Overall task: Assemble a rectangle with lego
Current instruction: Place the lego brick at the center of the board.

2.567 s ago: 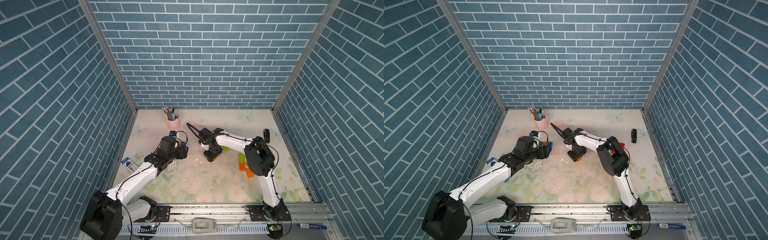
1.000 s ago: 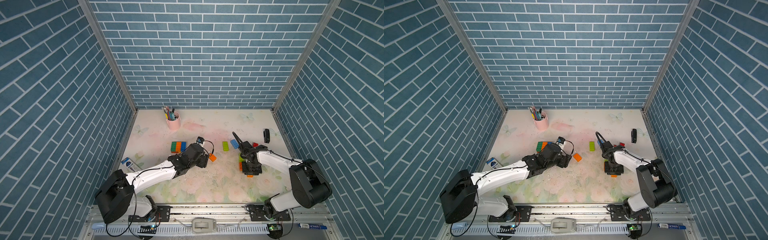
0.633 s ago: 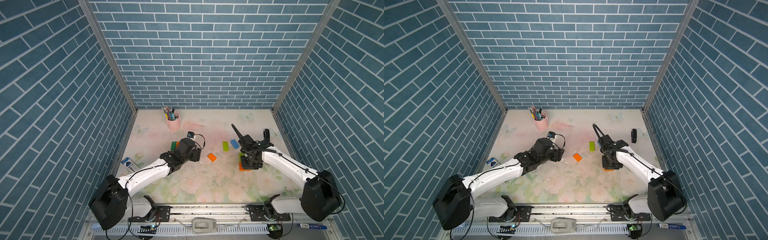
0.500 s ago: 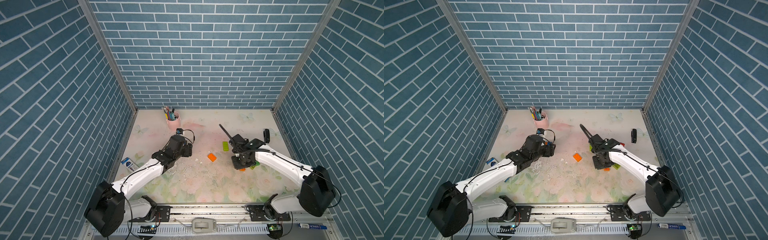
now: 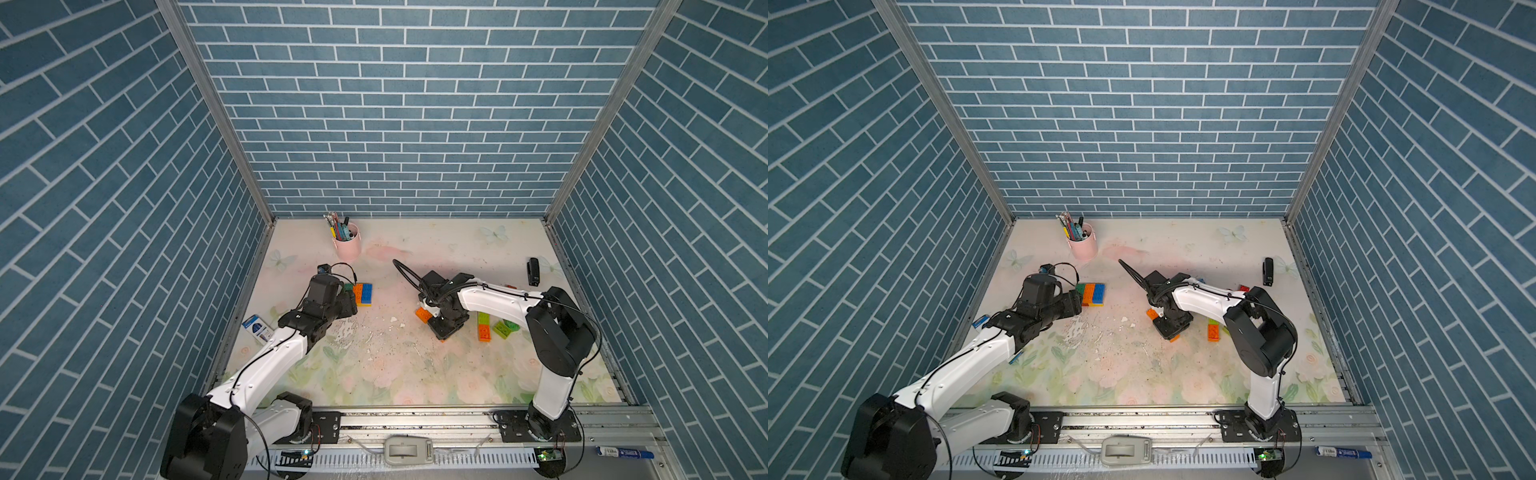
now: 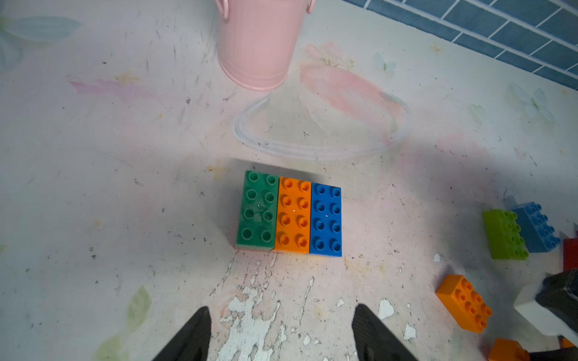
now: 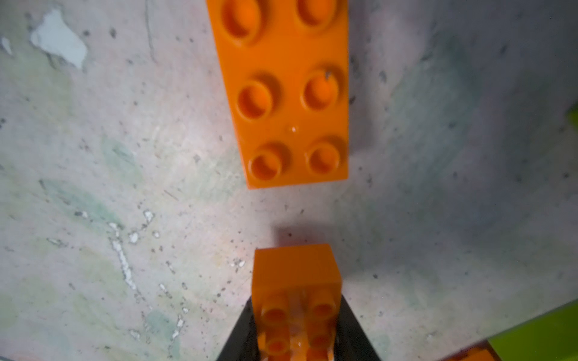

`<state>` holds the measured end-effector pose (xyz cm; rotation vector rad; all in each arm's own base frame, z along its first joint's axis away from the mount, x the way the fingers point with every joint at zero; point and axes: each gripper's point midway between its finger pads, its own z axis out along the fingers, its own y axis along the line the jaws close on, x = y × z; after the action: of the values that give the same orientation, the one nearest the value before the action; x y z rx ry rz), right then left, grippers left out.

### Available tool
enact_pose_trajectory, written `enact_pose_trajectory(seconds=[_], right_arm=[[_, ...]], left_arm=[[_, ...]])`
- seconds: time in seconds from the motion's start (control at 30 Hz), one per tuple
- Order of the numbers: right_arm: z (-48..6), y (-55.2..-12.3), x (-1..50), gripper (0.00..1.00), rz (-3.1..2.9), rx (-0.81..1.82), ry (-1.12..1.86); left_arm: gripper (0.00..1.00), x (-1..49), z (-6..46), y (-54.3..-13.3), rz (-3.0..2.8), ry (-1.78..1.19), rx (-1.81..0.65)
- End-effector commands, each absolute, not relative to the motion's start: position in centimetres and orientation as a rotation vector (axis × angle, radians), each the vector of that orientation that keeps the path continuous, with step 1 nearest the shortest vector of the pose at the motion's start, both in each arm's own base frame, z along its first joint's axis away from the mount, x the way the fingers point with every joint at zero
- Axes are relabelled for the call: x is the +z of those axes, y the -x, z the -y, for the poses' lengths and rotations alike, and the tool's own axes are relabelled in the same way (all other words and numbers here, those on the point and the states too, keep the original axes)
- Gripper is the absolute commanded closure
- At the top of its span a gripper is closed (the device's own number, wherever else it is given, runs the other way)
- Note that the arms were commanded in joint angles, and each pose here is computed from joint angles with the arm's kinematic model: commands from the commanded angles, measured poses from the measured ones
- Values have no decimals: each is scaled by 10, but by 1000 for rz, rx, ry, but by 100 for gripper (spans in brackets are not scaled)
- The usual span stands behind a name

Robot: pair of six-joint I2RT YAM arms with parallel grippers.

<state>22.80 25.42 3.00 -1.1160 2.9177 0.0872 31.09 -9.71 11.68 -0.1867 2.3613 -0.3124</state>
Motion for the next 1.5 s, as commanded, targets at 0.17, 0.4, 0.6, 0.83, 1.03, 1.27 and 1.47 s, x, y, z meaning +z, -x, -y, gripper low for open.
enact_pose_trajectory(seconds=[0.17, 0.4, 0.6, 0.83, 1.03, 1.27, 1.47], right_arm=[[-260, -238, 24, 61, -2878, 42, 1232], [-264, -244, 22, 56, -2871, 48, 1218], [-265, -250, 22, 65, -2862, 69, 1215], [-266, -250, 20, 67, -2869, 88, 1226], [-262, -254, 19, 68, -2878, 80, 1208], [-265, -254, 17, 68, -2885, 99, 1219], [-267, -254, 15, 68, -2894, 106, 1222]], left_arm=[[27, 109, 110, -320, -2389, 171, -380], [27, 106, 114, -321, -2399, 169, -405], [27, 102, 115, -320, -2410, 165, -411], [28, 103, 117, -321, -2408, 163, -421], [28, 103, 118, -321, -2408, 160, -430], [28, 102, 119, -321, -2408, 161, -435], [28, 102, 119, -321, -2409, 157, -434]])
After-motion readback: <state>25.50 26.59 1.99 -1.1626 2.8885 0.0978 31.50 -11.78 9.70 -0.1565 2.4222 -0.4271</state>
